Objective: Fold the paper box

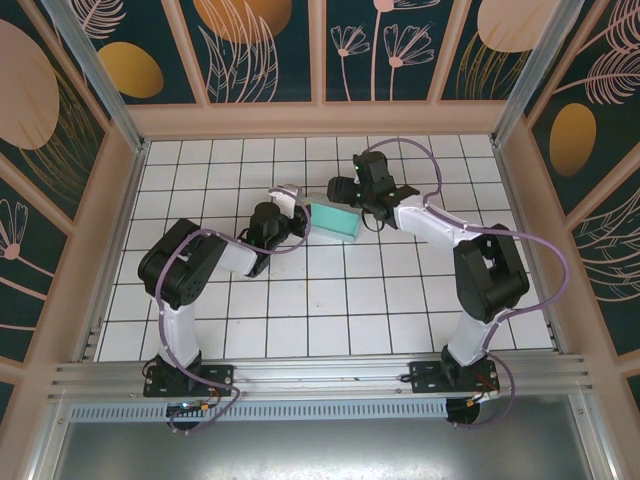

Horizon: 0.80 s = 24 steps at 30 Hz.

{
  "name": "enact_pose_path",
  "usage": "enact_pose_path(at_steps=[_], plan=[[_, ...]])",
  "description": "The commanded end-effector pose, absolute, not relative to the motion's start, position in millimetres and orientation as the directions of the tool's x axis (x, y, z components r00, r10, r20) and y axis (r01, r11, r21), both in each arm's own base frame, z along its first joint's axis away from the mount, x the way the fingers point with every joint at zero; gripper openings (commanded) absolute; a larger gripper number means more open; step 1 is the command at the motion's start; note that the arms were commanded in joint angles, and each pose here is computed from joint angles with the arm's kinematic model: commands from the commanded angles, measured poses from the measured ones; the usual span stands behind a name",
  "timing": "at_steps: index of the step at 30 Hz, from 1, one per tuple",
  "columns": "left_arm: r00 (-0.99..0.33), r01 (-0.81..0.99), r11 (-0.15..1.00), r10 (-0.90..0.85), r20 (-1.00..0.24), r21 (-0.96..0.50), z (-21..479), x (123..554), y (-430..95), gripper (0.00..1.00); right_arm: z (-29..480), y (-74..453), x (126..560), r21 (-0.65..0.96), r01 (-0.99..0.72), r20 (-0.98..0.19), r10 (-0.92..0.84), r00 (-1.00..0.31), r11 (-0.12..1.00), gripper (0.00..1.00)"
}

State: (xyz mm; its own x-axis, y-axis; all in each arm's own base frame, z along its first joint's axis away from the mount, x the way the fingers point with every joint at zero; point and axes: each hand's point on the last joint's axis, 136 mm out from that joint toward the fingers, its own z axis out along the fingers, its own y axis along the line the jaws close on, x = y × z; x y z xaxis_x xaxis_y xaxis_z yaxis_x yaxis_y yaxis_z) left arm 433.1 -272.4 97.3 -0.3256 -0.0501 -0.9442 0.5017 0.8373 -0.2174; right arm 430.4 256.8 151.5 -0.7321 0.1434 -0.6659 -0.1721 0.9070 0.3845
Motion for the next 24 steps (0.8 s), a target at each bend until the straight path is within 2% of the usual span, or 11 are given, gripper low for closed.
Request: enact_pose_path(at_steps=[1,10,14,19,21,24], plan=[[-0.334,0.513,0.831,-0.039,-0.942,-0.216,92.3,429.3,-275.7,0.17,137.9,260.0,427.1,0.387,-0.17,-0.643,0.133,-0.754,0.906,0.73],[-0.325,0.523,0.82,-0.064,-0.944,-0.235,103.5,418.3,-271.9,0.34,117.1,259.6,422.4,0.381,-0.16,-0.614,0.119,-0.78,0.911,0.75],[-0.292,0.544,0.805,-0.083,-0.953,-0.237,113.7,401.7,-264.6,0.55,111.5,258.0,420.5,0.37,-0.168,-0.617,0.106,-0.78,0.914,0.75],[-0.253,0.563,0.793,-0.101,-0.962,-0.231,122.1,371.9,-248.1,0.83,96.7,250.2,417.9,0.326,-0.159,-0.615,0.081,-0.785,0.932,0.81],[-0.249,0.59,0.77,-0.111,-0.962,-0.242,130.0,361.6,-248.9,0.89,91.5,248.0,416.0,0.313,-0.158,-0.61,0.071,-0.79,0.936,0.83],[-0.241,0.64,0.721,-0.141,-0.96,-0.266,147.8,348.8,-253.9,0.91,82.3,240.1,416.4,0.271,-0.138,-0.61,0.059,-0.79,0.953,0.84]])
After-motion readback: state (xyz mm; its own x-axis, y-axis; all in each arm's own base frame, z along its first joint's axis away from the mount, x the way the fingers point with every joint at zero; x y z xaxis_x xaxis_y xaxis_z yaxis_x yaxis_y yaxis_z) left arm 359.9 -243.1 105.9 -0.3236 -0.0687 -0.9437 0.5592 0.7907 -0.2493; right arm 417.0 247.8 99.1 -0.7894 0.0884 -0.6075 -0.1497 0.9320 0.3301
